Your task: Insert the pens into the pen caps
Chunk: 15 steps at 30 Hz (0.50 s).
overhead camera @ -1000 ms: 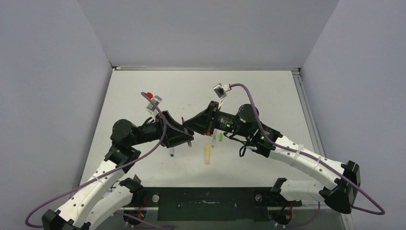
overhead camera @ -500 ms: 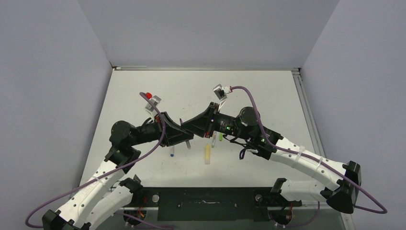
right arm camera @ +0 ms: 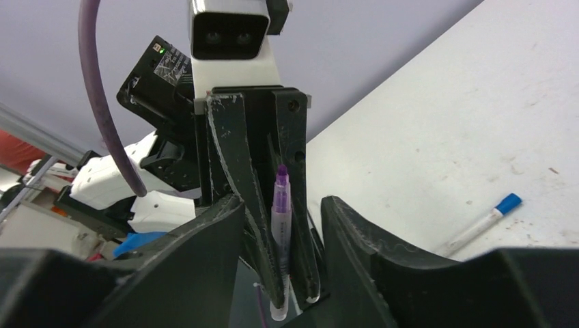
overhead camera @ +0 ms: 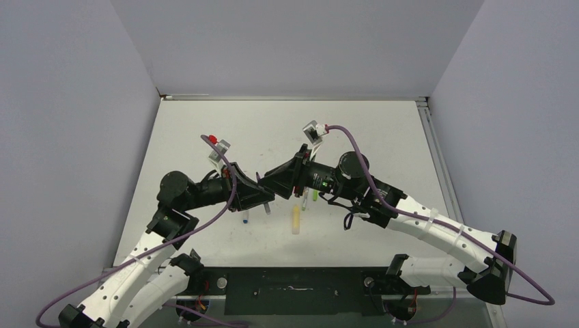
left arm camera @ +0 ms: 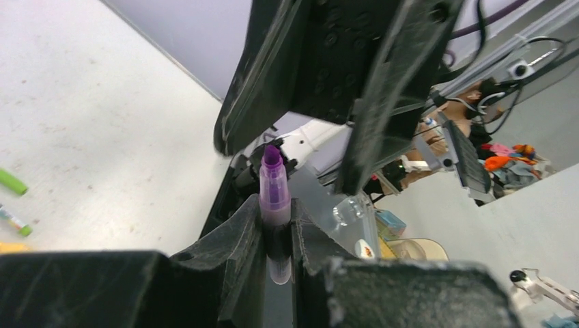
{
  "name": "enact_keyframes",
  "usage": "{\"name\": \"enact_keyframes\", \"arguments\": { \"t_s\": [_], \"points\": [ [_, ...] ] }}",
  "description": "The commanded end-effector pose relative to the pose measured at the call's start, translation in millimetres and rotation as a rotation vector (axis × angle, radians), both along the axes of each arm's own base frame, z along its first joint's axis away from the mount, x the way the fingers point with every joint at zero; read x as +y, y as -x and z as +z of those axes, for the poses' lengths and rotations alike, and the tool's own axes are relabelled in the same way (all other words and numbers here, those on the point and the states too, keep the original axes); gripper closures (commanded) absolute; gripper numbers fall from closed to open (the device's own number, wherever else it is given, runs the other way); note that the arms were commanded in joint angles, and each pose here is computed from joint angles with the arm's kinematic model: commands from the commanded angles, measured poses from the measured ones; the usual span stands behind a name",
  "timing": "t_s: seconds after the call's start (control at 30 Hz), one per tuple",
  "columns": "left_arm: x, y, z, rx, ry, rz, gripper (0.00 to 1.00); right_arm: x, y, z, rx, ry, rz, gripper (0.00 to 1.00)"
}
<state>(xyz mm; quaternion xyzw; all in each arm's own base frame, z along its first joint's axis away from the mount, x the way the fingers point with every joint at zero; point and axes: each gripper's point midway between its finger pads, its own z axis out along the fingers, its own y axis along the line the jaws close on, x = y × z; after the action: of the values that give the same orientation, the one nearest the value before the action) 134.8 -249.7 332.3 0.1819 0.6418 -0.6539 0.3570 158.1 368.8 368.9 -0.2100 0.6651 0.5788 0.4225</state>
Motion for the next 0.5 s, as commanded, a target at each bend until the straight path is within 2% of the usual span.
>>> {"name": "enact_keyframes", "arguments": {
  "t_s": [0.0, 0.1, 0.27, 0.47],
  "points": [
    [7.5, -11.2, -16.3, -0.051, -0.118, 0.076, 1.0, -18.7, -13.0, 27.8, -0.105, 0.025, -0.111, 0.47],
    [11.7, -14.0, -35.0, -0.037, -0.19, 0.097, 1.0, -26.8, -30.2, 13.4, -0.105, 0.113, -0.206, 0.44],
    [18.9, -17.0, -57.4, -0.046, -0.279, 0.123, 1.0, -49.5, -76.8, -26.9, -0.056, 0.326, -0.467, 0.45],
    [23.8, -14.1, -71.7, -0.066, -0.322, 0.125, 1.0, -54.7, -106.9, -68.4, -0.021, 0.496, -0.59, 0.45]
  ]
}}
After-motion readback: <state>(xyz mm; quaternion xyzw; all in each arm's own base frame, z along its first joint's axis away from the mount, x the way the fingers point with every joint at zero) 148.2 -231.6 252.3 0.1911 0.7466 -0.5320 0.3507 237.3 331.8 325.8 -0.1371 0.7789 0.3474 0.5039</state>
